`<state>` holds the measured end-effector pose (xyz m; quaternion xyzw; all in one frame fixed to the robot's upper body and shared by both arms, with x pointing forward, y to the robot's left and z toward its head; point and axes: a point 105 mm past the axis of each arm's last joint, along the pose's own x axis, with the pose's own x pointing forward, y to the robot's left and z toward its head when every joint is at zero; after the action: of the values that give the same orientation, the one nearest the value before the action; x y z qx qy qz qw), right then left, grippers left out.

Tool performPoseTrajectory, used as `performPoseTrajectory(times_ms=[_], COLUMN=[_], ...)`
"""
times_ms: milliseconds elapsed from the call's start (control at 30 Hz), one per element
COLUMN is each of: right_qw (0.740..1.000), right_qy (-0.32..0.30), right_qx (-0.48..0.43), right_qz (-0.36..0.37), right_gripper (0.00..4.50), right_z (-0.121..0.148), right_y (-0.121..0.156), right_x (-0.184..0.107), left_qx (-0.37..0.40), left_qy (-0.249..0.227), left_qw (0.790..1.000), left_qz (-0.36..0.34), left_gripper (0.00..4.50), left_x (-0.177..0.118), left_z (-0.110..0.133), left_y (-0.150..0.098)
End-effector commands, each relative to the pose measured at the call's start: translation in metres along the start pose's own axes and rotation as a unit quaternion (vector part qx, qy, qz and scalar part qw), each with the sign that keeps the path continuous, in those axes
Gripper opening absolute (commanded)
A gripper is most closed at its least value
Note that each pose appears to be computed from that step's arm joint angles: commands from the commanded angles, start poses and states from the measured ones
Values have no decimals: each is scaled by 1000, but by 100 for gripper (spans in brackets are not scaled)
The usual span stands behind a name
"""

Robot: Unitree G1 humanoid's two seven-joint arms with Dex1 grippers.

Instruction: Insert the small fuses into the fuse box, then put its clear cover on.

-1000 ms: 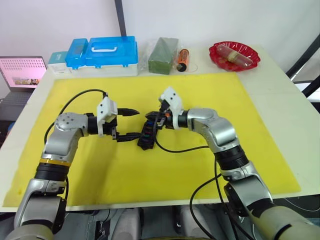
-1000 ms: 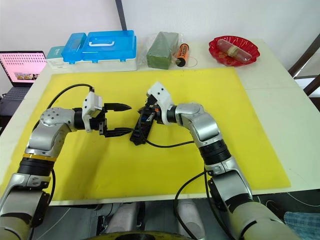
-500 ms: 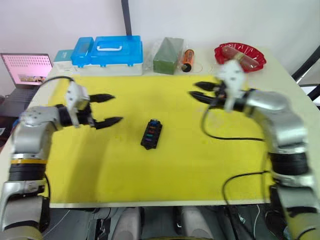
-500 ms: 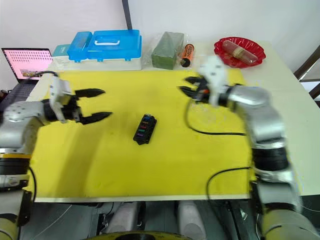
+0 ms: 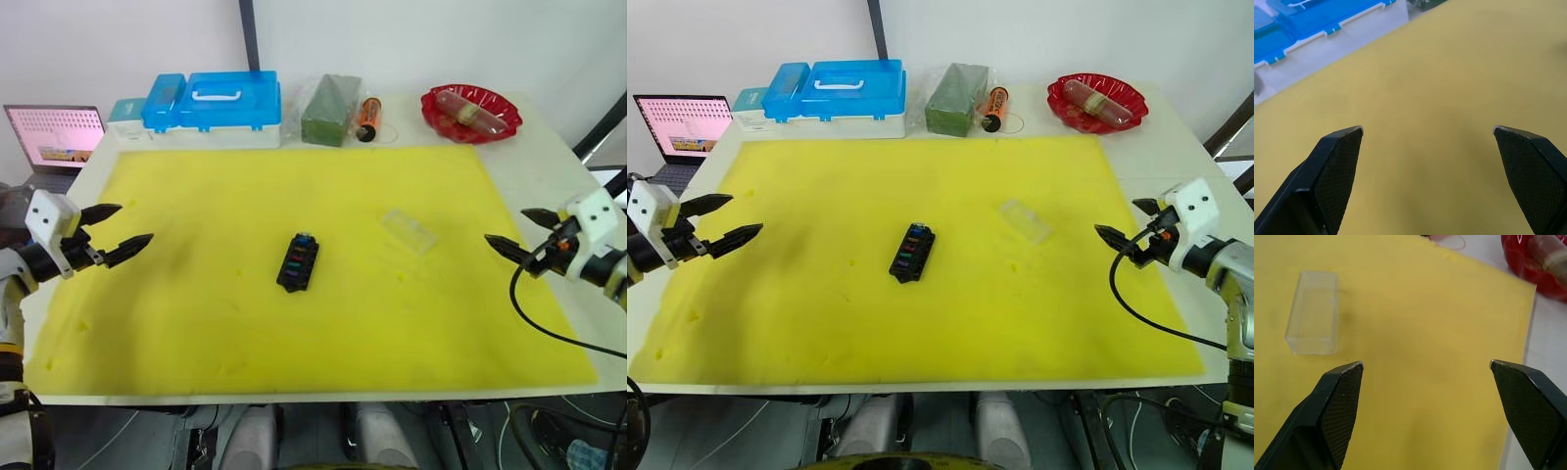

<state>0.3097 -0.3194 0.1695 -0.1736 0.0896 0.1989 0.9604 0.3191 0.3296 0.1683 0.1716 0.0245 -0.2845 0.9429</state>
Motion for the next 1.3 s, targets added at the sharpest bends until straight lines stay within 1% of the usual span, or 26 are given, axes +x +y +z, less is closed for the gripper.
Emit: performPoseTrajectory(times_ms=[33,133,167,200,233,333,400,467,500,633,767,900,967,1267,1300], right_qw=[999,998,998,997,996,992,991,990,990,990,993,993,994,994,995], right_qy=[-30,-33,-37,-42,-44,-46,-56,-62,-62,-55,-59,-53,-49,-42,-36], right_qx=[-34,-47,-47,-49,-51,-46,-32,-22,-22,-17,-4,5,5,9,5], right_qz=[-2,22,34,52,63,107,115,121,124,128,106,101,95,97,93], right_gripper=[444,444,444,444,444,444,444,444,444,444,444,444,444,444,425], right_z=[25,34,39,44,47,52,54,55,55,40,29,20,17,14,11], right_y=[-4,6,12,21,27,49,57,63,65,78,77,80,78,84,82], right_x=[-4,2,5,9,12,26,36,42,44,64,76,81,82,87,88], left_qx=[41,54,60,65,68,97,112,121,121,130,125,132,134,134,135], left_qy=[-53,-87,-101,-117,-127,-153,-163,-167,-169,-205,-216,-198,-197,-201,-201], left_qw=[998,993,990,984,980,953,936,923,920,891,886,888,888,886,885], left_qz=[-11,-58,-81,-115,-139,-241,-292,-324,-332,-384,-390,-394,-393,-397,-397], left_gripper=[450,450,450,450,450,450,450,450,450,450,450,450,450,450,450], left_x=[5,17,23,32,37,53,57,59,60,63,64,62,61,60,60], left_z=[39,66,78,93,102,132,141,146,147,164,166,156,157,159,159], left_y=[0,-17,-26,-41,-52,-101,-127,-144,-149,-184,-195,-197,-196,-198,-199])
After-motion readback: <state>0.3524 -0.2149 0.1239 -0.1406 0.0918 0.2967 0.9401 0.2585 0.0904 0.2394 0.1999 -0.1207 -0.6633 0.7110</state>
